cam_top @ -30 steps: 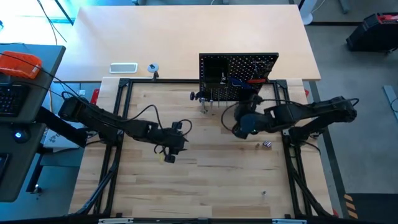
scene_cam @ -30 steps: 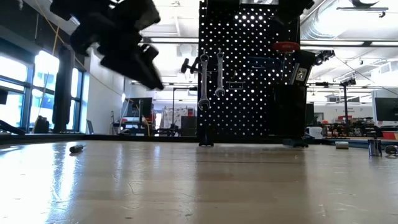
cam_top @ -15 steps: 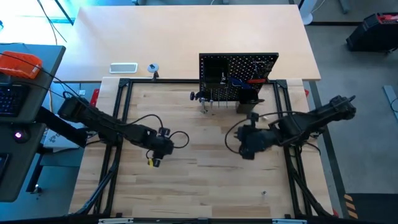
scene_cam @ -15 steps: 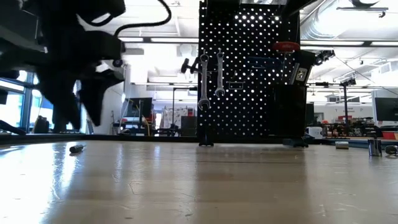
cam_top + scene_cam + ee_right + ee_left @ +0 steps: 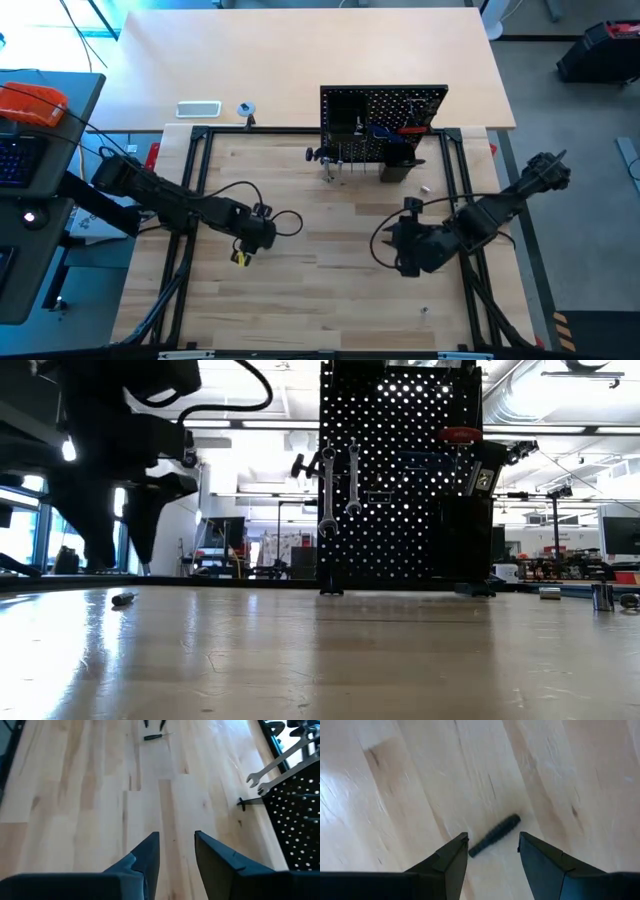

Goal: Hang tools onto peg board
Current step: Hang the black precision screwdriver onto the pegboard

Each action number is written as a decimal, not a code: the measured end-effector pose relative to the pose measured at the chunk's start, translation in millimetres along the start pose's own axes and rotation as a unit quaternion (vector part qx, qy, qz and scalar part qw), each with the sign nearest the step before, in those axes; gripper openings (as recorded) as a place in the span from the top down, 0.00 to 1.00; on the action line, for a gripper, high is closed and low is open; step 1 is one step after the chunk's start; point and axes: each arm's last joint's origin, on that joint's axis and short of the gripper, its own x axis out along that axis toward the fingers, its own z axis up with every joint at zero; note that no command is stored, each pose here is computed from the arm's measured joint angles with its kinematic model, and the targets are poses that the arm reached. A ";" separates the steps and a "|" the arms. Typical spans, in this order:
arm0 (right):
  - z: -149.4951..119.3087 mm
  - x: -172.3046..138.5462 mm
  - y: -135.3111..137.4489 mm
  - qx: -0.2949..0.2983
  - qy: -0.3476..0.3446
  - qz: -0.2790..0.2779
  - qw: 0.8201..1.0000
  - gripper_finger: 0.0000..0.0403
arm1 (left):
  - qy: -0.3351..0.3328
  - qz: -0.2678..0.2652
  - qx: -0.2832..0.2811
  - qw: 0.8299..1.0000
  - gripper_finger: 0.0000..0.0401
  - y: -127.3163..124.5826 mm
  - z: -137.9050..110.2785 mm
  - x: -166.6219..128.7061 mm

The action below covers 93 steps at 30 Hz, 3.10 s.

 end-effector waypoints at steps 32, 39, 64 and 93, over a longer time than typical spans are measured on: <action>-14.1 -2.2 40.5 -0.010 -0.012 -0.006 1.000 0.71 | 0.045 -0.058 0.078 0.994 0.95 12.8 4.4 46.5; -18.8 16.4 53.8 -0.009 0.017 -0.022 1.000 0.71 | -0.063 -0.028 0.073 0.995 0.97 19.9 25.9 21.5; 26.0 36.8 59.7 -0.011 -0.152 -0.059 0.987 0.71 | -0.594 0.137 0.104 0.786 0.97 37.0 76.1 -110.0; 88.5 61.5 9.0 -0.050 -0.305 0.008 0.951 0.71 | -0.686 0.098 0.124 0.711 0.97 37.9 80.4 -126.9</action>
